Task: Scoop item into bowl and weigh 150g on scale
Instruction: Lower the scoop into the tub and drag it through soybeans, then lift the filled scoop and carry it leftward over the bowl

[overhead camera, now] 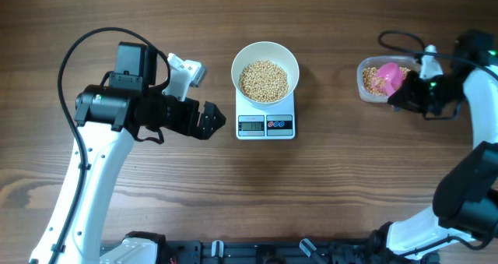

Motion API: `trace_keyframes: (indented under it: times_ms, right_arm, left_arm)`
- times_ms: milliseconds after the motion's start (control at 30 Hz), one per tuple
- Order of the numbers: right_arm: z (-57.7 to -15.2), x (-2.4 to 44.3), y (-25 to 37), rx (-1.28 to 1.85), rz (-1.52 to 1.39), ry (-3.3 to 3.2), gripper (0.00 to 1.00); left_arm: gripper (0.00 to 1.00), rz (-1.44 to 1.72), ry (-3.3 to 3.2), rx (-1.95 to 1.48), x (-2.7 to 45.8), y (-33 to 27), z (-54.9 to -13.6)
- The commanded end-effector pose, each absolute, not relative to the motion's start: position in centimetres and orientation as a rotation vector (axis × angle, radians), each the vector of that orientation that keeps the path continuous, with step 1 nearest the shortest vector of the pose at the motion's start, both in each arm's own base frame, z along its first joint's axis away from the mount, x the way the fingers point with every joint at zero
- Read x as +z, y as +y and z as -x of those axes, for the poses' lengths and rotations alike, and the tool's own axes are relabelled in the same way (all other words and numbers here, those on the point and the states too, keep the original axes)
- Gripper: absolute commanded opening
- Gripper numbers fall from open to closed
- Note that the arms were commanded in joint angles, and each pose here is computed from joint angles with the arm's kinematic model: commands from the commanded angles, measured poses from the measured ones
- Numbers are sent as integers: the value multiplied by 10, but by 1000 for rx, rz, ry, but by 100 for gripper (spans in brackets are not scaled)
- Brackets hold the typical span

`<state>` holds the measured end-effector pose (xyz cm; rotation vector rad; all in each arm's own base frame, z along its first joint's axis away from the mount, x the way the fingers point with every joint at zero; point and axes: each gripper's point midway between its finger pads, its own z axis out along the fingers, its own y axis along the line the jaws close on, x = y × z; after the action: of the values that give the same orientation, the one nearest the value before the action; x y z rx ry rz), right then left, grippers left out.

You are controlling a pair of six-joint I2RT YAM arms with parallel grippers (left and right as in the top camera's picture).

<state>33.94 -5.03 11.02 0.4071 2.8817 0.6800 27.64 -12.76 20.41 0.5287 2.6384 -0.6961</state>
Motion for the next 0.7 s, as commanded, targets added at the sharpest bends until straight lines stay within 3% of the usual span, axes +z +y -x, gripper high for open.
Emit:
trace_keyframes:
  times_ms: [0, 267, 667]
  right_arm:
    - [-342, 119, -44, 925, -438, 2769, 4]
    - [-347, 164, -36, 1118, -301, 2536, 4]
    - [-368, 254, -18, 951, -75, 2350, 4]
  left_arm:
    - [100, -568, 2601, -712, 212, -131, -274]
    - [100, -568, 2601, -712, 212, -131, -274]
    - [100, -568, 2601, -712, 212, -131, -274]
